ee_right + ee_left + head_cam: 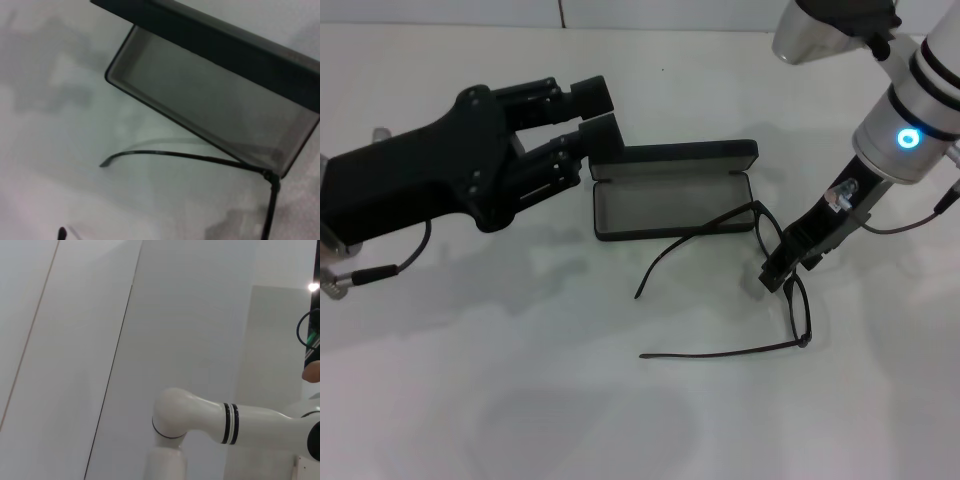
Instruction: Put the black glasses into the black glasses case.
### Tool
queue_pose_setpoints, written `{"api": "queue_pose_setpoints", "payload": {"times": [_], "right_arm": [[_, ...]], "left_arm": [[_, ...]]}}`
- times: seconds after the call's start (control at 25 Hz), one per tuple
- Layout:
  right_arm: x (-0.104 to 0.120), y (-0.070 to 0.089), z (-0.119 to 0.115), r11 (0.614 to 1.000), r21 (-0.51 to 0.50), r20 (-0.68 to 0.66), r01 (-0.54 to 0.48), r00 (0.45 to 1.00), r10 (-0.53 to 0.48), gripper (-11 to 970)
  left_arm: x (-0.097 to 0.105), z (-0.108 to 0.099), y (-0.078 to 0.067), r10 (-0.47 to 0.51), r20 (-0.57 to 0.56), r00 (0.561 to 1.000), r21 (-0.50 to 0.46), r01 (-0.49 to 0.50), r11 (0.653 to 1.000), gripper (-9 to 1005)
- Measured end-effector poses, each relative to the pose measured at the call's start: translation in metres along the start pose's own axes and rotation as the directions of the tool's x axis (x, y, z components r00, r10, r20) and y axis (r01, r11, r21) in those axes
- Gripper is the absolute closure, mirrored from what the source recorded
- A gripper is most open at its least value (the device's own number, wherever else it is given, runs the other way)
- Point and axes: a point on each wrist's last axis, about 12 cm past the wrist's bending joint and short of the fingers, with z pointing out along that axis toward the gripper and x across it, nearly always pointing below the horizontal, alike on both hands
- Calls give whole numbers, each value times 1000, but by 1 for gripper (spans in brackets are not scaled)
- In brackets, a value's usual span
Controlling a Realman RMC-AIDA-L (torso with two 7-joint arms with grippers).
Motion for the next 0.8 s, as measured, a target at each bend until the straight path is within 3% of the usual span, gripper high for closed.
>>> {"api": "queue_pose_setpoints", "payload": {"times": [0.24,0.8], "right_arm": [[1,-2,5,1000,12,7,2,1000,-2,331],[5,5,17,997,5,-13,76,997,-76,798]], "left_arm": [[7,-3,-1,-21,3,1000,-7,21,1000,652],[9,-6,-1,-23,8,1000,-16,23,1000,687]]}}
